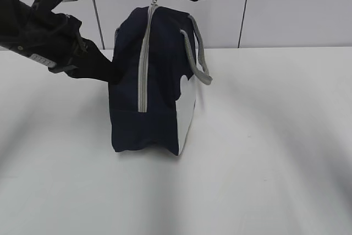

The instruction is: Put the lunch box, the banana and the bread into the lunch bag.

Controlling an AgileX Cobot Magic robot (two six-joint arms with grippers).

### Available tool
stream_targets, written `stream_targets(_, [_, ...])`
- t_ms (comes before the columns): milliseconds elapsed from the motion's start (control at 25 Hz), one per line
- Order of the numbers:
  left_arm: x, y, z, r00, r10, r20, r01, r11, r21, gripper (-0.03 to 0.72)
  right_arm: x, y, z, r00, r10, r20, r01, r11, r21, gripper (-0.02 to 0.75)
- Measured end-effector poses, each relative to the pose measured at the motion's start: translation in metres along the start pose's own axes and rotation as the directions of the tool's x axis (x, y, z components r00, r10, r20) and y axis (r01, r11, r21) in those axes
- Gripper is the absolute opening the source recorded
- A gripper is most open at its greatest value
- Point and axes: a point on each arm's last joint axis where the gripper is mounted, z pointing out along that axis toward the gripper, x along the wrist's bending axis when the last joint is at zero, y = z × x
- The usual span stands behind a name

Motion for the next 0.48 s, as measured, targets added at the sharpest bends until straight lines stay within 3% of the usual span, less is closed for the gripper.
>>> stream_targets(480, [-0.001, -0.002, 0.0, 1.0, 0.014, 0.008, -0.014, 1.0, 0.024, 0.003, -0.036, -0.018, 0.025, 0.997, 0.055, 0.053, -0.056, 0.998, 0.027, -0.016])
